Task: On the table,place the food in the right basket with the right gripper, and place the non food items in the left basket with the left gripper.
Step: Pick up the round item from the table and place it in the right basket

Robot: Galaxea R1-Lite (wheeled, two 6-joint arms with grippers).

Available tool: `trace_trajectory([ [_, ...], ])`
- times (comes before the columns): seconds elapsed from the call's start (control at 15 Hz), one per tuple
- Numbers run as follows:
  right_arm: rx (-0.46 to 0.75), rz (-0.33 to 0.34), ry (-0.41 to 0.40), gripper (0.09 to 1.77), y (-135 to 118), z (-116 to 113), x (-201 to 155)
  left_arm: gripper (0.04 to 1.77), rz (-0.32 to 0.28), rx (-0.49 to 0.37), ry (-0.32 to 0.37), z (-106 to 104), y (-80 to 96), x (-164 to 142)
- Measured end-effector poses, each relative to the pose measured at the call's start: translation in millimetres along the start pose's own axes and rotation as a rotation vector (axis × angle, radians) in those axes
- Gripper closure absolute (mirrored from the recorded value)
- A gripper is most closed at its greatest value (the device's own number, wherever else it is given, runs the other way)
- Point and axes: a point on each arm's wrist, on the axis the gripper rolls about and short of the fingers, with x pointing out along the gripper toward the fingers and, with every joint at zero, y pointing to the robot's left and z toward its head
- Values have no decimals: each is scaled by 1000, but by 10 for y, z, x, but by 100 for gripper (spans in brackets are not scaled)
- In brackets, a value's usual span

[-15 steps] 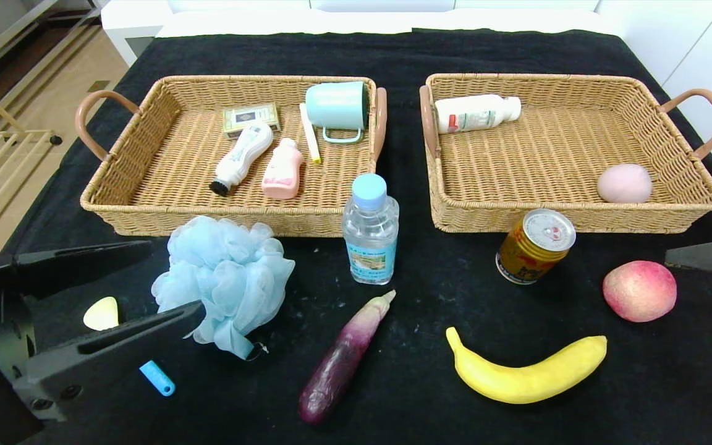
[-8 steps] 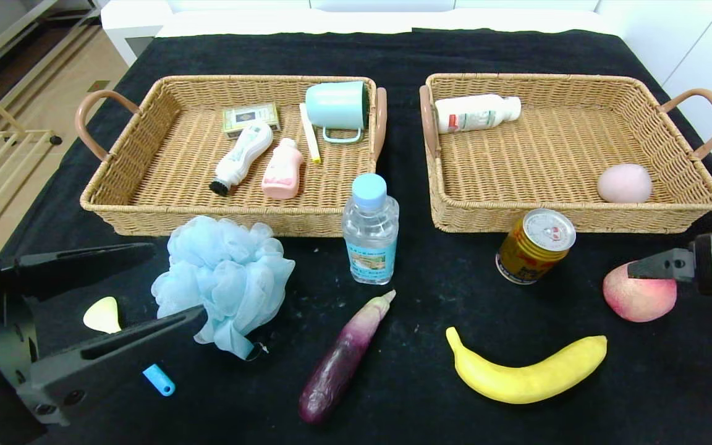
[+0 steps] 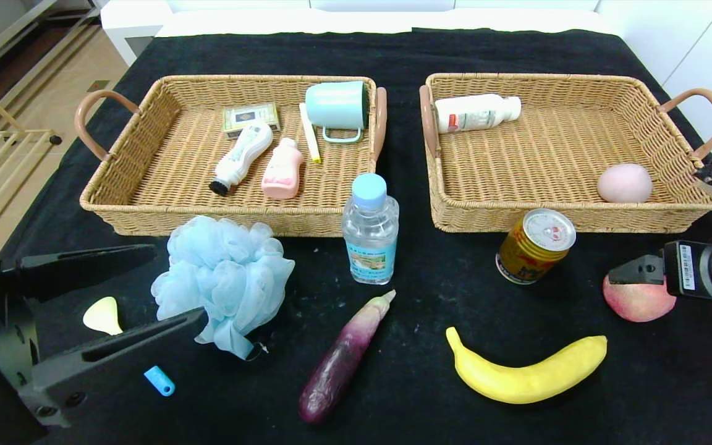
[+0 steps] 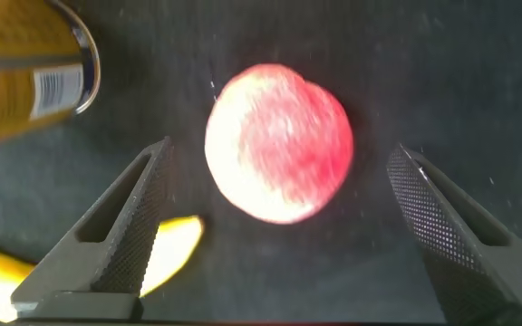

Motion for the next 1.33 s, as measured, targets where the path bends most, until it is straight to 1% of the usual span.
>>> trace_trajectory([
  [0.4, 14, -14, 26, 15, 8, 4, 173, 9, 1, 11, 1, -10, -2, -5],
  [0.6, 23, -9, 23, 15, 29, 11, 222, 9, 0, 15, 1, -8, -2, -4],
  [1.07, 30, -20, 48, 15, 44, -5, 313, 9, -2, 23, -5, 0, -7, -17],
  [1.33, 42, -26, 64, 15, 50, -11, 372, 9, -2, 42, 1, -18, -7, -14],
])
